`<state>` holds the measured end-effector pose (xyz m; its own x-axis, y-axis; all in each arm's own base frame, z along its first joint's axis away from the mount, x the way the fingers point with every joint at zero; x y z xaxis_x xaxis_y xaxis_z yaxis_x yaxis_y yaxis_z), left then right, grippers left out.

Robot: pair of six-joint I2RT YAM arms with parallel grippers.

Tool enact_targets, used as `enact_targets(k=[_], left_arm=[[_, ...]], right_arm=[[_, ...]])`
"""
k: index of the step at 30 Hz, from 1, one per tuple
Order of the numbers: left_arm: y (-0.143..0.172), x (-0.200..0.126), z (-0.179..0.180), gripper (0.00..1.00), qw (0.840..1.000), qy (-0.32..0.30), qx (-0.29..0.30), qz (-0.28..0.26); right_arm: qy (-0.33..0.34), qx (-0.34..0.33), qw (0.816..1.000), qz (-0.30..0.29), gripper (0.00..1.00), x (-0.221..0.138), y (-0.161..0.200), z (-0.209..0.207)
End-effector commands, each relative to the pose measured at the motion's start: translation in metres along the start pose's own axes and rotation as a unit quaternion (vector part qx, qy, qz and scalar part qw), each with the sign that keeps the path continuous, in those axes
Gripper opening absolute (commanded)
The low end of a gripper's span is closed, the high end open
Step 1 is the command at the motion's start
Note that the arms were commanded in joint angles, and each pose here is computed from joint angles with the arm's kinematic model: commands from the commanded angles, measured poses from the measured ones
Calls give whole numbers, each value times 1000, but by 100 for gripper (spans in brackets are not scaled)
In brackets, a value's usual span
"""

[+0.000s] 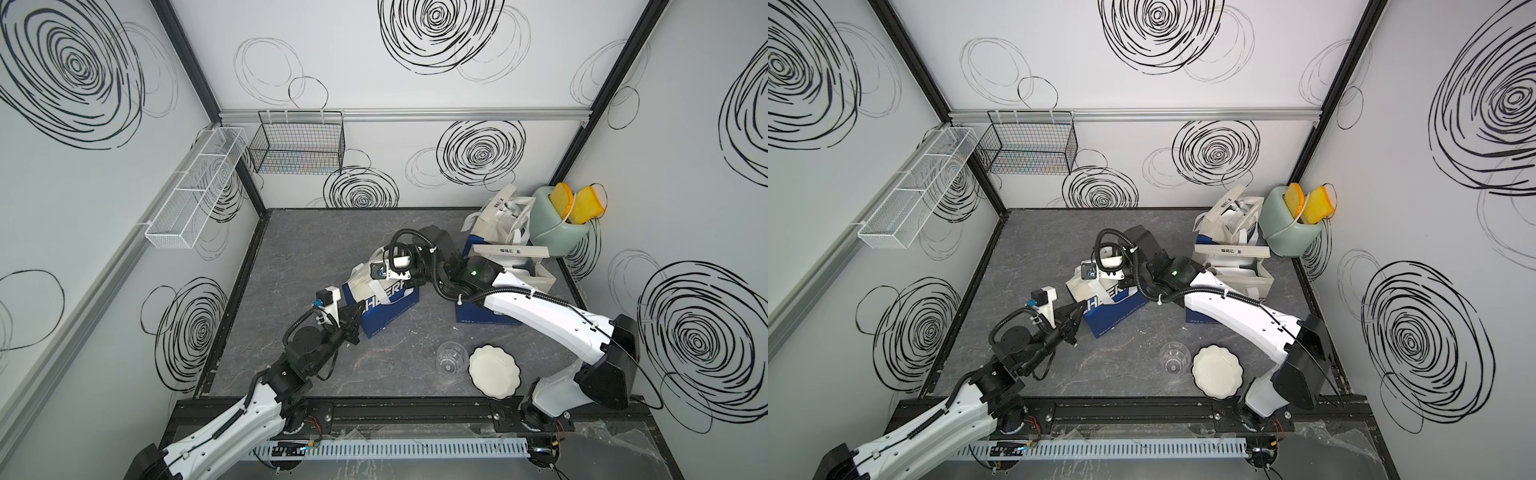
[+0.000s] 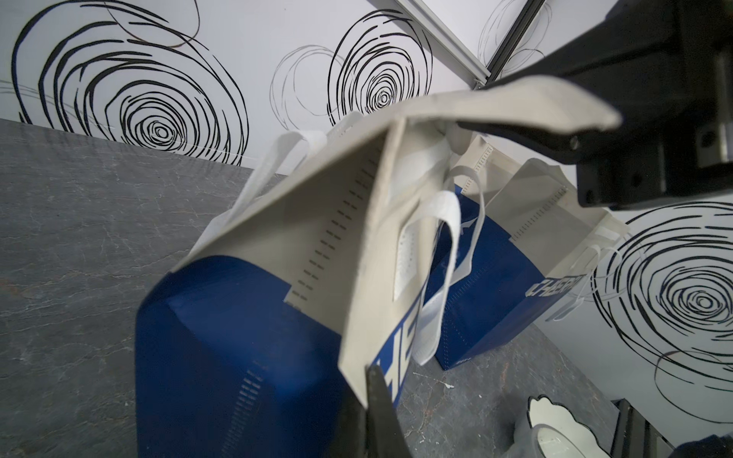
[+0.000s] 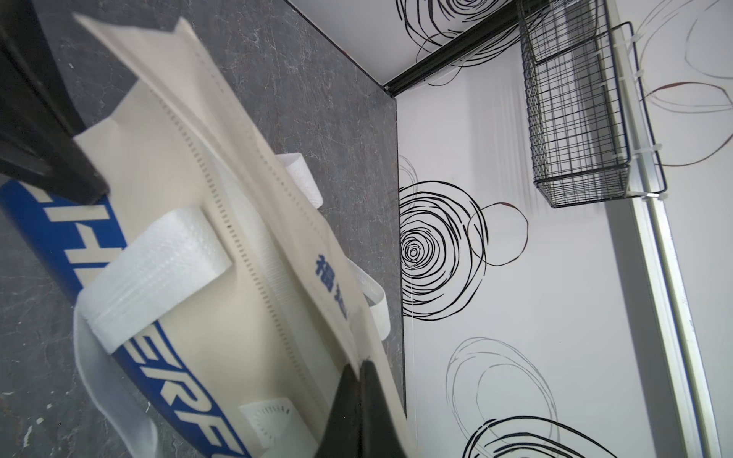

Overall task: Open the takeout bag
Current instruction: Open the takeout bag at the center of the board.

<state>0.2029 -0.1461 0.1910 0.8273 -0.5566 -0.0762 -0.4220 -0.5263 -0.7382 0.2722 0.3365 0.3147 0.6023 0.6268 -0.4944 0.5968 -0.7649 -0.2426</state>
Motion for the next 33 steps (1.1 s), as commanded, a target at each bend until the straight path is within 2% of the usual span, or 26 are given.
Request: enact_targets(k=[1,10,13,19,28,33], left_arm=[[19,-1,19,0,998,-39,3,40],[19,-1,20,0,998,-42,4,40],[19,-1,20,0,998,-42,4,37],[17,0,19,0,999,-42,5,35],[17,0,20,0,998,-44,5,34],[15,0,19,0,999,-42,4,31]], right_arm=[[163,10,986,-22,0,-48,-10,-87],[162,-6,987,-15,0,-50,-10,-89],[160,-28,987,-23,0,-53,-15,-87],[140,-80,987,7,0,-43,-10,-74],[147,-122,982,16,0,-45,-17,-82],[134,-99,986,-2,0,-45,-18,-77]])
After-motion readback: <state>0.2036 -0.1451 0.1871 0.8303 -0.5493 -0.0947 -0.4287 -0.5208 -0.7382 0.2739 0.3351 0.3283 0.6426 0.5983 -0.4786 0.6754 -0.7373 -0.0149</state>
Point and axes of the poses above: each gripper's point midway between its finger pads, its own x axis out along the fingers, its own z axis along the line the jaws close on, y = z × x, the point moved 4 cm from there along -x, back along the fingers, and after that the axes turned 14 degrees about -x, right-handed, at the moved point
